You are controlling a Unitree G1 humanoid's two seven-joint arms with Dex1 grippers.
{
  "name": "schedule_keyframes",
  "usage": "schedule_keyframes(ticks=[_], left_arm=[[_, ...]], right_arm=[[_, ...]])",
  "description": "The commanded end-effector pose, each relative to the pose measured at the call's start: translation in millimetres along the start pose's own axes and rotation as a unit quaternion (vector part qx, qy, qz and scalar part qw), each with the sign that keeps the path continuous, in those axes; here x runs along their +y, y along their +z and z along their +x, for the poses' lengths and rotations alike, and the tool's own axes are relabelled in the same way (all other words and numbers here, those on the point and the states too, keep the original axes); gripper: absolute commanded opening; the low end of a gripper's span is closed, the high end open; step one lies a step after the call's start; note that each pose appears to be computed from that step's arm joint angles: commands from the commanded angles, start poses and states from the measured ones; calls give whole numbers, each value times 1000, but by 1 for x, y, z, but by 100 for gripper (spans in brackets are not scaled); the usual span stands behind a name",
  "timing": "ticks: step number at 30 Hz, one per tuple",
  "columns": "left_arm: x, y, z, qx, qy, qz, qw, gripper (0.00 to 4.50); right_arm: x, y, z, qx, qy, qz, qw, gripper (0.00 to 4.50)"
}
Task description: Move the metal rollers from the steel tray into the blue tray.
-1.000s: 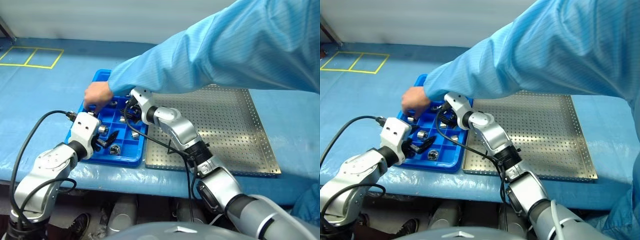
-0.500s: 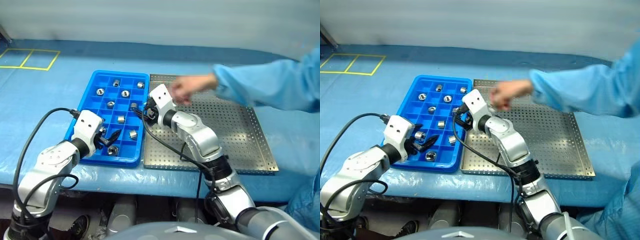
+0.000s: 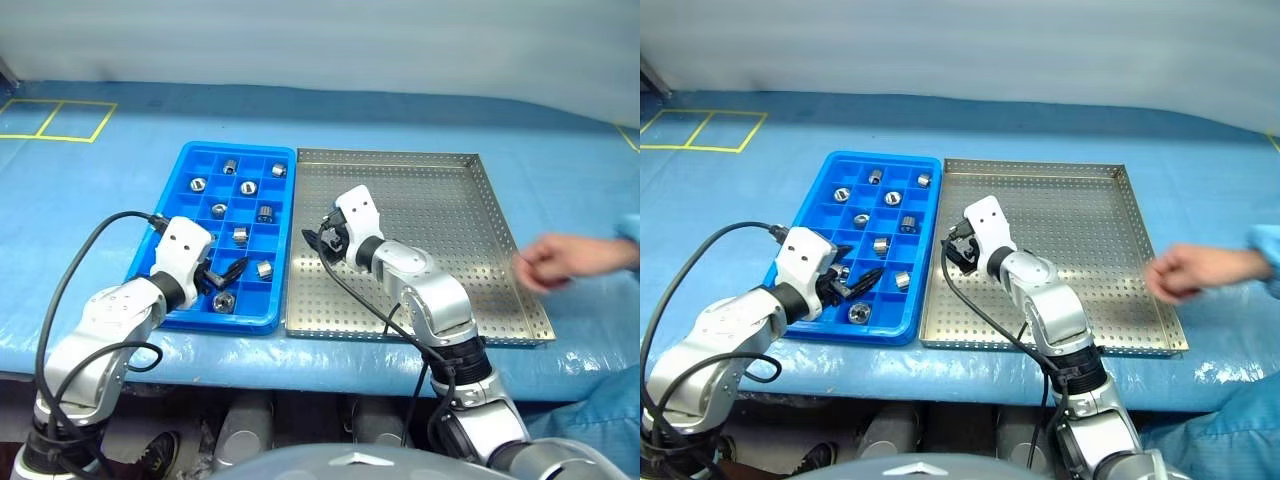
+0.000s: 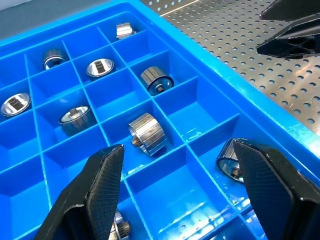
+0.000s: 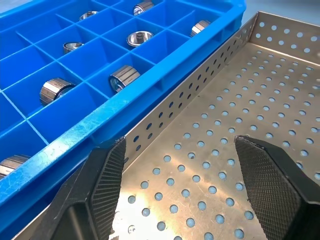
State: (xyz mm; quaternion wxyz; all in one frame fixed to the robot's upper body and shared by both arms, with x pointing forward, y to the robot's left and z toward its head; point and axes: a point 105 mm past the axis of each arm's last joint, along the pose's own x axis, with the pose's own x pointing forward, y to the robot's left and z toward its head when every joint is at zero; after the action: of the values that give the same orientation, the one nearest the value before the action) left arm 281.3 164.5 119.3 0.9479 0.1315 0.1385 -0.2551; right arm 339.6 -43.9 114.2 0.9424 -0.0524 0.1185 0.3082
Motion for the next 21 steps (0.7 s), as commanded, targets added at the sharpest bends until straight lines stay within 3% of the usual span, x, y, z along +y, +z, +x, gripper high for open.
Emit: schedule_keyframes(ticks=[1, 7, 10, 15, 21], left_arm=[[-15, 16, 14, -33, -38, 11, 999, 382], [-40, 46, 50, -92, -89, 14, 992, 382], [-66, 58, 64, -115, -160, -11, 980, 382], [-94, 51, 84, -90, -246, -6, 965, 382], [-107, 56, 109, -89, -264, -16, 960, 382]], right_arm=[[-19, 17, -24, -30, -43, -33, 998, 365], [-42, 7, -78, -5, -94, -76, 993, 365], [-52, -6, -104, 24, -127, -81, 988, 365], [-58, -17, -123, 44, -170, -69, 982, 365], [-54, -22, -128, 46, -187, -54, 980, 365]])
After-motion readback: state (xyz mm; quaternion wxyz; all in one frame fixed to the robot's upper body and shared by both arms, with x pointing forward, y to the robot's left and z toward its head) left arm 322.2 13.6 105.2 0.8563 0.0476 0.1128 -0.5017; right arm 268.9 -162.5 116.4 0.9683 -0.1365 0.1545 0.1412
